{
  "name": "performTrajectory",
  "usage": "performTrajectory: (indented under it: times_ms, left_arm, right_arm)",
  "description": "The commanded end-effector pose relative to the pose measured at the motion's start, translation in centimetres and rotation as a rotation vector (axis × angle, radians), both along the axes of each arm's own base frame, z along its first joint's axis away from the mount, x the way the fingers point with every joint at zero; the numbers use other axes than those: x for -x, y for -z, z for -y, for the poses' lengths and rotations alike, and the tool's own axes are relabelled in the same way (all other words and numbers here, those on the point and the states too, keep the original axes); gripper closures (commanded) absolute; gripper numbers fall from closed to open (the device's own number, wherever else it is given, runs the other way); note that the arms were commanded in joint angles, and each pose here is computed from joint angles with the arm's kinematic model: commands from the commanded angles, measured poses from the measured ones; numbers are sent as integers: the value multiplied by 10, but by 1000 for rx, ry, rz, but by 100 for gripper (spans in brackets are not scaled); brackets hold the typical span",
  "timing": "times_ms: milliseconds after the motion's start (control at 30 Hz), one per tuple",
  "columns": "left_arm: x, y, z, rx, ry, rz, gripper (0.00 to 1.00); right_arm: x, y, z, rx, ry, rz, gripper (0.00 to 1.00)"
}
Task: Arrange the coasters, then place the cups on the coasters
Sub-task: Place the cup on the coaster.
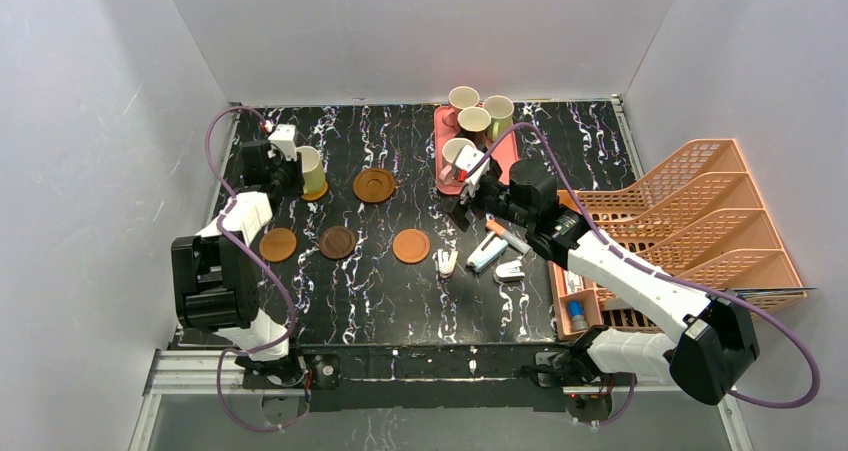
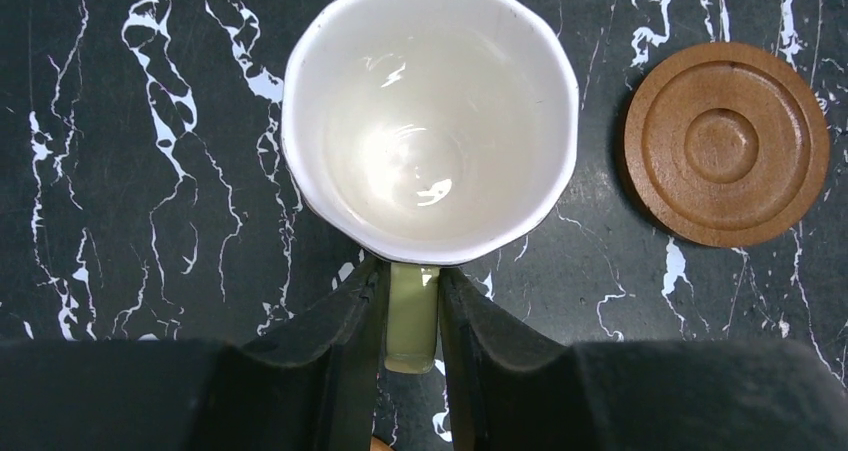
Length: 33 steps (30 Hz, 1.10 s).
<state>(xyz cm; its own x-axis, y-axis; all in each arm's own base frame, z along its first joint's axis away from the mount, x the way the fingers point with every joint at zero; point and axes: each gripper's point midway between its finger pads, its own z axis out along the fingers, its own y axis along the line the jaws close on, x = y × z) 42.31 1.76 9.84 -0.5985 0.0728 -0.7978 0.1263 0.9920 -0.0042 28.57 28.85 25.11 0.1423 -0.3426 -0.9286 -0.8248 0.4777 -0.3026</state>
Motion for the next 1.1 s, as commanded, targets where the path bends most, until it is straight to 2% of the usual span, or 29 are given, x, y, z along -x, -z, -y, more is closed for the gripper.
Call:
performTrajectory:
  times_ms: [0, 300, 733, 1067]
  left_arm:
    - [-7, -31, 1, -8, 12, 93, 74]
    - [-6, -32, 2, -9, 20, 96, 75]
    - [-3, -34, 10, 10, 69, 57, 90]
    - [3, -42, 9, -2, 66, 72, 92]
  right_arm:
    - [-5, -17, 0, -34, 6, 55, 2]
    - [-5, -17, 0, -34, 5, 54, 2]
    - [-6, -14, 0, -29, 6, 49, 2]
    - [-5, -14, 0, -30, 5, 49, 2]
